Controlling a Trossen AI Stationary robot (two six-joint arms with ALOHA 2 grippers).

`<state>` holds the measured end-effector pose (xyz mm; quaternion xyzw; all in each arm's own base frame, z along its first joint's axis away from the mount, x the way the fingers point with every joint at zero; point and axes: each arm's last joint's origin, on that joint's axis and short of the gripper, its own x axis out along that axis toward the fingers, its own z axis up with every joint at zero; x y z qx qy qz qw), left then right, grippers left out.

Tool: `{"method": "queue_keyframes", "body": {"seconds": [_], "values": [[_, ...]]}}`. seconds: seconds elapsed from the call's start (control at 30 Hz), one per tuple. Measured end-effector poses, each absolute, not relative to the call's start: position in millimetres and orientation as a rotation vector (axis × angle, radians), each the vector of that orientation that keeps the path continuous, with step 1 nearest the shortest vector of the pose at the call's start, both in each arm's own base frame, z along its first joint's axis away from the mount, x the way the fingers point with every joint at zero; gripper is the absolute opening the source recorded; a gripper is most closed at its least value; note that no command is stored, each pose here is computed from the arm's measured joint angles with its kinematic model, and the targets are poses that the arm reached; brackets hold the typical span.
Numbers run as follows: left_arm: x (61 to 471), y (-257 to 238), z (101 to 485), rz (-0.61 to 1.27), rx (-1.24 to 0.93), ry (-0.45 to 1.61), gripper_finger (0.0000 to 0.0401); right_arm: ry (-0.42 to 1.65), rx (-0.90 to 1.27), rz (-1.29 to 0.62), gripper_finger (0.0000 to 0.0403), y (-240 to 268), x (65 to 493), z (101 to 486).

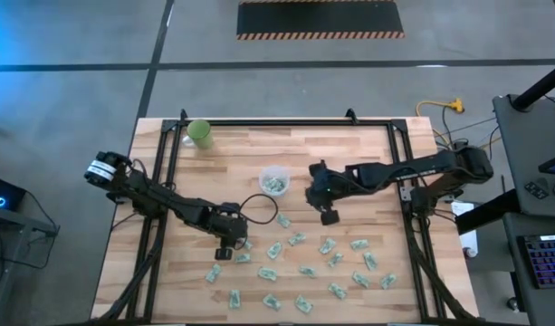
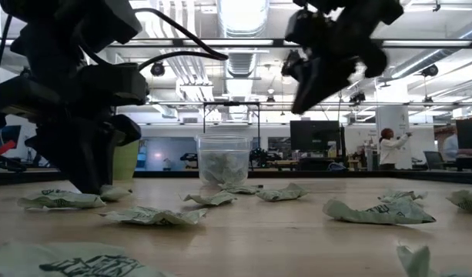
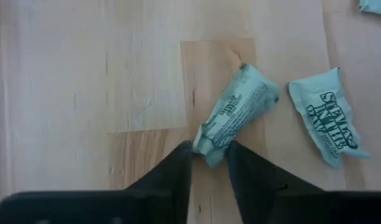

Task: Pick and place Stevia / Truvia into bins
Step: Put the green stevia packet into the transparent container

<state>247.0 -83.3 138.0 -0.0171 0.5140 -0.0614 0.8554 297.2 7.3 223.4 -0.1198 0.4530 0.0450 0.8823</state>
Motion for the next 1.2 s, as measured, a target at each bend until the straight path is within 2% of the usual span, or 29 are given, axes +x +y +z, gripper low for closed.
{"method": "queue_keyframes", "body": {"seconds": [0.2, 0.57, 0.73, 1.03, 1.2], "values": [[247, -84, 138, -0.134, -0.04, 1.068, 0.0006, 1.043, -0.045, 0.263, 0.0069, 24, 282, 206], [249, -80, 147, -0.05, 0.032, 0.985, 0.0001, 1.115, 0.07, 0.301, 0.0075, 46, 263, 171], [245, -73, 168, 0.102, 0.152, 0.865, 0.0, 1.145, 0.095, 0.292, 0.0072, 50, 258, 162], [237, -55, 209, 0.506, 0.408, 0.614, 0.0, 1.11, 0.103, 0.306, 0.0074, 57, 258, 159], [252, -44, 216, 0.52, 0.488, 0.526, 0.0, 1.075, 0.094, 0.326, 0.0079, 61, 256, 154]]}}
